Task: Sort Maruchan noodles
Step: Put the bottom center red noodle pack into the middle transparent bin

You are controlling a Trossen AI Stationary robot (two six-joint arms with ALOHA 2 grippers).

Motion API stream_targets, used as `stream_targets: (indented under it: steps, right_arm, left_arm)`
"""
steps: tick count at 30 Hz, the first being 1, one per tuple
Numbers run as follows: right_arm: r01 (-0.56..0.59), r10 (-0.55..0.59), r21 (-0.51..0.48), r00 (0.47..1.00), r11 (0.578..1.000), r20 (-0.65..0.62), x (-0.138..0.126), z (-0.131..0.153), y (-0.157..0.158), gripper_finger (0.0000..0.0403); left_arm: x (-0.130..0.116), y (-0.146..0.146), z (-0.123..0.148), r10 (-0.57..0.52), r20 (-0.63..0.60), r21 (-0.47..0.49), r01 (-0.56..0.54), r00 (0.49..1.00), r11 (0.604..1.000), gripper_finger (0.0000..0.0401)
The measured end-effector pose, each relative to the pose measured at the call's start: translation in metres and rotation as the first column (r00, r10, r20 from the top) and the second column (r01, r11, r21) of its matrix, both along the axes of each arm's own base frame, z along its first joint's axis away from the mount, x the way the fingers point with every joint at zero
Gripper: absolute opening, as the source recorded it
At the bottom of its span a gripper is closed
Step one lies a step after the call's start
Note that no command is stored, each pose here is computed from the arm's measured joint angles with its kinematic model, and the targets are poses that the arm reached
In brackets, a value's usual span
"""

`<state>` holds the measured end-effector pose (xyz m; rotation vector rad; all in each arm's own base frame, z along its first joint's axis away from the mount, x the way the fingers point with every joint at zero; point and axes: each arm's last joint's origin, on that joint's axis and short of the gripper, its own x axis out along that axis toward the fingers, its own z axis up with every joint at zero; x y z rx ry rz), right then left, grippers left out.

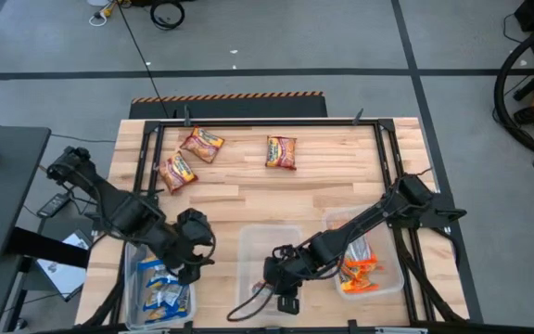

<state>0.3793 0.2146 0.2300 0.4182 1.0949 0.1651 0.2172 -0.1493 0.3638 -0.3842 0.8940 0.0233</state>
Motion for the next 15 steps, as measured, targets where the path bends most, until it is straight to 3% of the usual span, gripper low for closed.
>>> stream_targets:
  steps: [5, 15]
  right_arm:
    - [-0.032, 0.037, 0.062, 0.996, 0.998, -0.08, -0.002, -0.003, -0.001, 0.0102]
    - [-0.097, 0.098, -0.111, 0.995, 0.989, 0.008, -0.002, -0.004, -0.002, 0.0102]
  left_arm:
    - [0.011, -0.006, -0.013, 0.039, -0.021, 0.054, -0.038, 0.999, 0.998, 0.0231]
    - [0.032, -0.005, -0.031, 0.105, -0.072, 0.085, -0.098, 0.992, 0.991, 0.0231]
